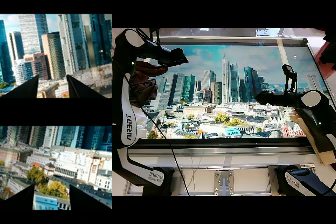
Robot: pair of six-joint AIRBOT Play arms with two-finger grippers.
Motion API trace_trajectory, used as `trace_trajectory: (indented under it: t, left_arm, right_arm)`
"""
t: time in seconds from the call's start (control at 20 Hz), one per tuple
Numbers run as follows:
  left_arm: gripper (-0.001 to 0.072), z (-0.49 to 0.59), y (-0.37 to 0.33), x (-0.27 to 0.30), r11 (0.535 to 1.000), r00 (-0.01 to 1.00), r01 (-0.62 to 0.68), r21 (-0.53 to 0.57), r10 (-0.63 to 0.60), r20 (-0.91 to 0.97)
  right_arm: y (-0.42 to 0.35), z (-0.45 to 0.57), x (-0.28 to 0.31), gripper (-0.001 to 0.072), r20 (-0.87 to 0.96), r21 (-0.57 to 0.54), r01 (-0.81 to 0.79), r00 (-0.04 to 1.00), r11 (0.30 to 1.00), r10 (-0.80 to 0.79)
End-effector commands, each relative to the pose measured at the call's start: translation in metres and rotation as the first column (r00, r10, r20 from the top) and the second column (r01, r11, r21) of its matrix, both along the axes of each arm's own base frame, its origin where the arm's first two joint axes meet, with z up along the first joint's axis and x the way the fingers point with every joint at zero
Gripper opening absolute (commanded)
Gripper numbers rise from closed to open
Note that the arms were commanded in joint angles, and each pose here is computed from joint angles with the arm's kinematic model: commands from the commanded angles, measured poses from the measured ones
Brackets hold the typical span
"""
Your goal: Fold the shirts.
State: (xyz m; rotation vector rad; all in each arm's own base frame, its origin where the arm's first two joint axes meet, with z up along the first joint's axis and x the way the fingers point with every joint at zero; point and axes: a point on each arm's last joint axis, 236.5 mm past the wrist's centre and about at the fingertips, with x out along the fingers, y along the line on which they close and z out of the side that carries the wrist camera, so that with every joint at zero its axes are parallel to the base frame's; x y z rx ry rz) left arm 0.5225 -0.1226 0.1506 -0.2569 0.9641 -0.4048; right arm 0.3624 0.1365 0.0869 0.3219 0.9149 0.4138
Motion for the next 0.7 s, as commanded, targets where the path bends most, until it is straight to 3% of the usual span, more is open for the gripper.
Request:
trace_trajectory:
  t: [0.0, 0.1, 0.15, 0.2, 0.25, 0.3, 0.35, 0.5, 0.55, 0.65]
  left_arm:
    - [0.0424, 0.002, 0.000, 0.003, 1.000, 1.000, -0.005, -0.002, 0.005, 0.012]
    - [0.0423, 0.003, 0.004, 0.007, 1.000, 0.999, -0.014, 0.014, 0.013, 0.035]
    - [0.0424, 0.002, 0.012, 0.012, 0.998, 0.998, -0.006, 0.063, 0.002, 0.068]
    - [0.0420, -0.002, 0.030, 0.019, 0.983, 0.993, 0.007, 0.181, -0.028, 0.113]
    - [0.0380, -0.008, 0.055, 0.022, 0.951, 0.991, -0.001, 0.310, -0.040, 0.125]
    - [0.0228, -0.011, 0.090, 0.025, 0.899, 0.992, -0.054, 0.434, -0.003, 0.129]
    - [0.0110, -0.012, 0.120, 0.027, 0.865, 0.989, -0.123, 0.486, 0.066, 0.133]
    - [0.0127, -0.028, 0.202, 0.014, 0.829, 0.966, -0.251, 0.499, 0.250, 0.070]
    - [0.0183, -0.035, 0.232, 0.002, 0.815, 0.945, -0.297, 0.497, 0.326, 0.030]
    - [0.0563, -0.048, 0.299, -0.025, 0.764, 0.858, -0.442, 0.470, 0.513, -0.027]
  right_arm:
    - [0.003, 0.009, 0.009, 0.0501, 0.037, 0.038, 0.028, 0.999, 0.999, -0.029]
    - [0.002, 0.010, 0.011, 0.0500, 0.044, 0.036, 0.031, 0.998, 0.999, -0.033]
    - [0.000, 0.012, 0.015, 0.0500, 0.063, 0.035, 0.042, 0.997, 0.999, -0.045]
    - [-0.003, 0.015, 0.019, 0.0500, 0.081, 0.033, 0.054, 0.995, 0.998, -0.056]
    - [-0.004, 0.015, 0.021, 0.0500, 0.088, 0.031, 0.058, 0.994, 0.998, -0.061]
    - [-0.004, 0.015, 0.021, 0.0500, 0.089, 0.027, 0.058, 0.994, 0.998, -0.060]
    - [-0.004, 0.014, 0.020, 0.0500, 0.088, 0.024, 0.057, 0.994, 0.998, -0.059]
    - [-0.010, 0.009, 0.019, 0.0500, 0.086, -0.018, 0.050, 0.995, 0.999, -0.048]
    - [-0.013, 0.007, 0.018, 0.0500, 0.085, -0.042, 0.046, 0.995, 0.998, -0.042]
    - [-0.018, 0.004, 0.018, 0.0500, 0.087, -0.075, 0.043, 0.996, 0.996, -0.036]
